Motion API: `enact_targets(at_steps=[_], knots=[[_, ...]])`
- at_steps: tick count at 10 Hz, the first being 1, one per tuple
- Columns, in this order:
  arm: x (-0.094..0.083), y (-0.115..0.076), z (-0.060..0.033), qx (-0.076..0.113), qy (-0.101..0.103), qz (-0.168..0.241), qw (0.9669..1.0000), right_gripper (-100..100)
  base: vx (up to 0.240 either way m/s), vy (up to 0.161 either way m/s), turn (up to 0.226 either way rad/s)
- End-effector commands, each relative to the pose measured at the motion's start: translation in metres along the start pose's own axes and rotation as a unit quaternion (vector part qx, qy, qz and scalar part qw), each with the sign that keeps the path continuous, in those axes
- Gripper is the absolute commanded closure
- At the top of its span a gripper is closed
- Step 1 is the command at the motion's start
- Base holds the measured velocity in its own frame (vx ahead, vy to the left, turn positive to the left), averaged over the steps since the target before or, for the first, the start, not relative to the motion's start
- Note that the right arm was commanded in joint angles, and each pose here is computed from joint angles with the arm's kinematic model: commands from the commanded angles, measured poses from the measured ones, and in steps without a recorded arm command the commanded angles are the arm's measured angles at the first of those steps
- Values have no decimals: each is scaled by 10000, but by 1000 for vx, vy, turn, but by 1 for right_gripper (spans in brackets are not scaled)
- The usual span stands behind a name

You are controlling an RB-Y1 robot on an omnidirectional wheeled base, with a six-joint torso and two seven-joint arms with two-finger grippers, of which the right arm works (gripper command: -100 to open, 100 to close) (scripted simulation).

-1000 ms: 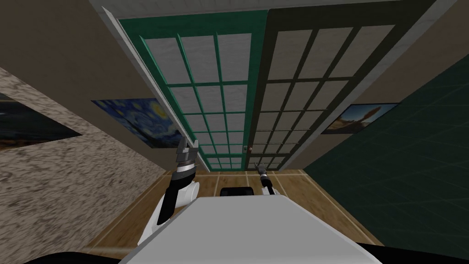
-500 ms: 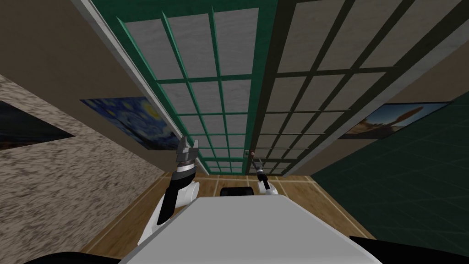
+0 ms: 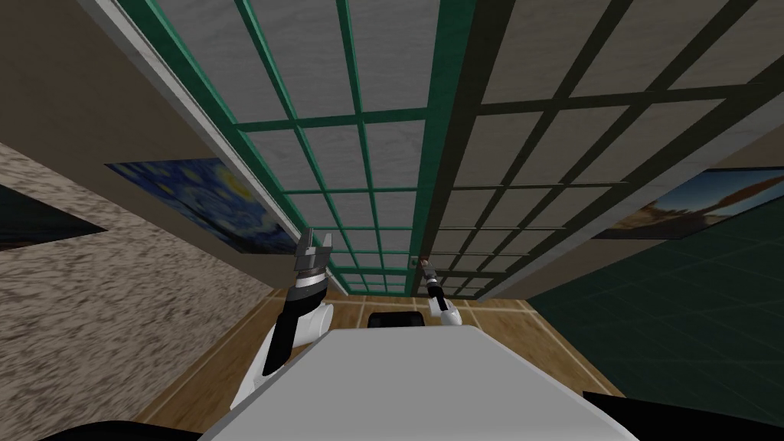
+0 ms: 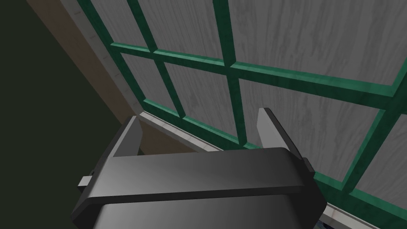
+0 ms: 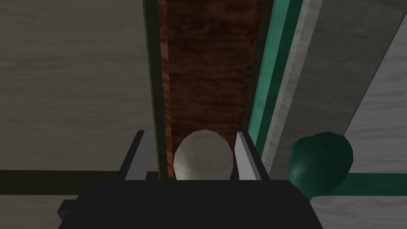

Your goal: Pull the door open

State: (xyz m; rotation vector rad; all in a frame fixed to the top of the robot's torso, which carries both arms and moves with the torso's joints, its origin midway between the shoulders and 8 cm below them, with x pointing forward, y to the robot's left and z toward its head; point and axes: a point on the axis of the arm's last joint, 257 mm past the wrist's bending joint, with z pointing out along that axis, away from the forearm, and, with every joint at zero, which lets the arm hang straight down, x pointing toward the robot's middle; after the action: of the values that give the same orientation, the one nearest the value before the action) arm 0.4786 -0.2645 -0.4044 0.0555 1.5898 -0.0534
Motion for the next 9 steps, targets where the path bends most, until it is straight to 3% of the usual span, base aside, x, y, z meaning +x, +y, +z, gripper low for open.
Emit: enact_targets(at_steps=[1,5,6,8,9], knots=[[11,-6,-5,5,17,2,10000,100,-37,17,26],[11,-6,-5,5,17,2,10000,100,-9,2,-2],[202,-110,-165,92,238,85,9996,100,-104,27,2],[132,-130,-127,100,151,59,9998,100,-107,37,-28],[202,-110,-165,92,238,85,9996,100,-36,5,-19]])
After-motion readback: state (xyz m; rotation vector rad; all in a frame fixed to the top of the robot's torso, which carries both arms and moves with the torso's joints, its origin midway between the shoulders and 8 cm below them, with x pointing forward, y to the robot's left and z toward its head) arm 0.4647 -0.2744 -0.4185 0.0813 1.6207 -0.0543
